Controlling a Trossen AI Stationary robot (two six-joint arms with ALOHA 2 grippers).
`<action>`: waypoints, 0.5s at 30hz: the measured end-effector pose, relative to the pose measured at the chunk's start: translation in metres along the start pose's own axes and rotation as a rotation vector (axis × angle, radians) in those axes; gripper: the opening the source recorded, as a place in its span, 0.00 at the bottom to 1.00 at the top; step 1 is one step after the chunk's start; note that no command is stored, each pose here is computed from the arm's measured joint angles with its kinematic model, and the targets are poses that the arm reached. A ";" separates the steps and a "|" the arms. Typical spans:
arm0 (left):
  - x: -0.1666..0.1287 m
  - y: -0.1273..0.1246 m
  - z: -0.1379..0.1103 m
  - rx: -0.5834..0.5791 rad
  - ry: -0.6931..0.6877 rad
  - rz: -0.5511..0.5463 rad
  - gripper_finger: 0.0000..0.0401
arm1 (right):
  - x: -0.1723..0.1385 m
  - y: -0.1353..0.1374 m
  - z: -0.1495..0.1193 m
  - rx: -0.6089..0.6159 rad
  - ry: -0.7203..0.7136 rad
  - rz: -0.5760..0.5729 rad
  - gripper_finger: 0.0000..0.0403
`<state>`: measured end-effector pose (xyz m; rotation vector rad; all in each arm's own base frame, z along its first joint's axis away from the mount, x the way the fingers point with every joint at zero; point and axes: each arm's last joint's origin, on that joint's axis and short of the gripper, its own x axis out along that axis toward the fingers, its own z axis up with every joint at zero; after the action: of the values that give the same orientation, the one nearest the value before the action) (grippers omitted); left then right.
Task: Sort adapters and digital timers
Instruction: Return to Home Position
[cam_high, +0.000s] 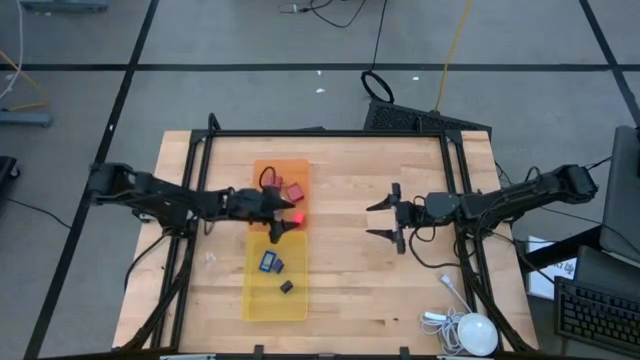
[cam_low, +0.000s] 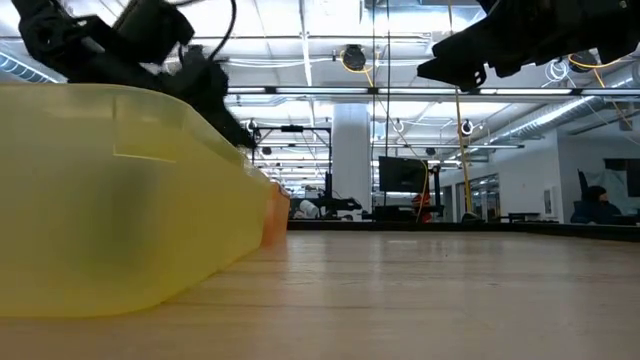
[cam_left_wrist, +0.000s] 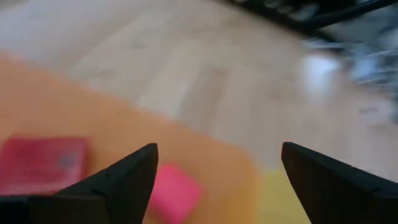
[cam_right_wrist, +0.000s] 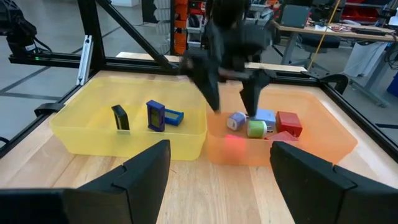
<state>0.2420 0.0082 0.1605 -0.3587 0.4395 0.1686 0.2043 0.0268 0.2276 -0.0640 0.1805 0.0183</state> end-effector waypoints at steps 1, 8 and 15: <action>-0.005 -0.001 0.005 -0.005 -0.002 -0.049 0.87 | -0.001 0.000 0.000 0.000 0.001 0.000 0.65; -0.060 -0.004 0.033 0.103 -0.038 -0.334 0.92 | -0.020 -0.003 0.008 0.002 -0.018 0.000 0.65; -0.104 0.001 0.026 0.209 -0.013 -0.275 0.92 | -0.046 -0.007 0.019 0.009 -0.080 -0.003 0.65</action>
<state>0.1592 0.0101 0.2285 -0.2092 0.3868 -0.1421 0.1623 0.0205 0.2553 -0.0549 0.1002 0.0173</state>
